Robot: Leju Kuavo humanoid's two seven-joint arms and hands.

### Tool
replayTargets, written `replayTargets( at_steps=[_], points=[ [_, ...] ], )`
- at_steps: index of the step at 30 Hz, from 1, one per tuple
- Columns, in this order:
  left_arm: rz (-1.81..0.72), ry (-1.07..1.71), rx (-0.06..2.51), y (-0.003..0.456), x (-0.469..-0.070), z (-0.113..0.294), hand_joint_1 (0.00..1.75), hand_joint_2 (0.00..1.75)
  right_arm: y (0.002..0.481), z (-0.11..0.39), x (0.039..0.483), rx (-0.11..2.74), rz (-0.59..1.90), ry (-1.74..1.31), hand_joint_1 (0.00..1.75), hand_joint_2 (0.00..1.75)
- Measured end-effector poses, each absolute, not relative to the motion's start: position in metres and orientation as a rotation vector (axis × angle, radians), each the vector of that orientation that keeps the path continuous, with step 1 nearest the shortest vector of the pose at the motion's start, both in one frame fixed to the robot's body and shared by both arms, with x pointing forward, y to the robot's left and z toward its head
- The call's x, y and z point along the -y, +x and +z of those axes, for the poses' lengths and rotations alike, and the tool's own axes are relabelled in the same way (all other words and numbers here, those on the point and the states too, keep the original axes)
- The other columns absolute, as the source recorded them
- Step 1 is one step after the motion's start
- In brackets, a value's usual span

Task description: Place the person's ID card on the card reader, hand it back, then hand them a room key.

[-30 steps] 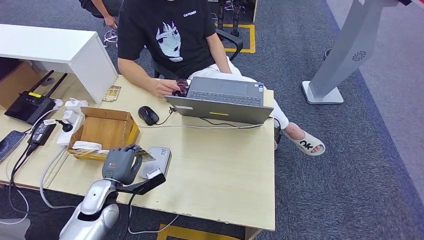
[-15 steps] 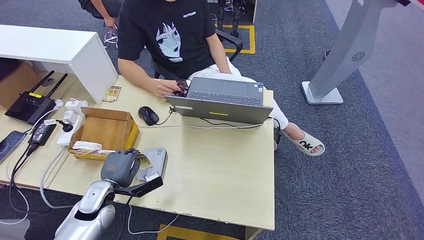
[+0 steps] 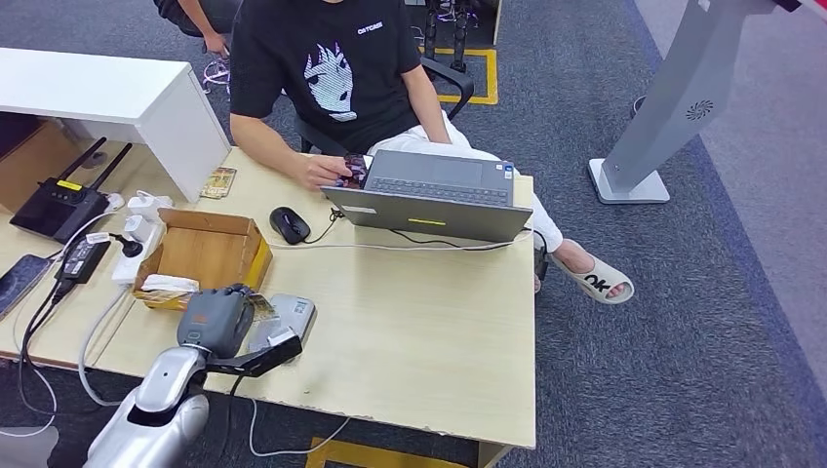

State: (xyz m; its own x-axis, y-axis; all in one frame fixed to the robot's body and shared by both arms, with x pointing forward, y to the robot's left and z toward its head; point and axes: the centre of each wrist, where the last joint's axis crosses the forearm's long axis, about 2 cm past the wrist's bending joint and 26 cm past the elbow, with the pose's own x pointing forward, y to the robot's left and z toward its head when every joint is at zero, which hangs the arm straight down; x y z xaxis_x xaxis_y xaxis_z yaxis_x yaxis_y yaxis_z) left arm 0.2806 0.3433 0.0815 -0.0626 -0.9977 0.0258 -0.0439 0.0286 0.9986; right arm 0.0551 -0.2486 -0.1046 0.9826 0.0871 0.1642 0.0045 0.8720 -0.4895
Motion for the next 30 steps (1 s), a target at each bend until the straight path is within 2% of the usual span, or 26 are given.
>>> replayTargets(
  at_steps=[5,16,30],
  points=[
    [-1.122,1.301,1.377,0.3,-0.367,0.119,1.75,1.75,0.055,-0.105,0.249,0.185,0.043,-0.512,0.0,1.75],
    [-0.898,1.663,1.547,0.345,-0.443,0.258,1.75,1.75,0.055,-0.105,0.249,0.188,0.052,-0.515,0.0,1.75],
    [-0.886,1.796,1.534,0.346,-0.464,0.291,1.75,1.75,0.055,-0.105,0.249,0.189,0.055,-0.515,0.0,1.75]
  ],
)
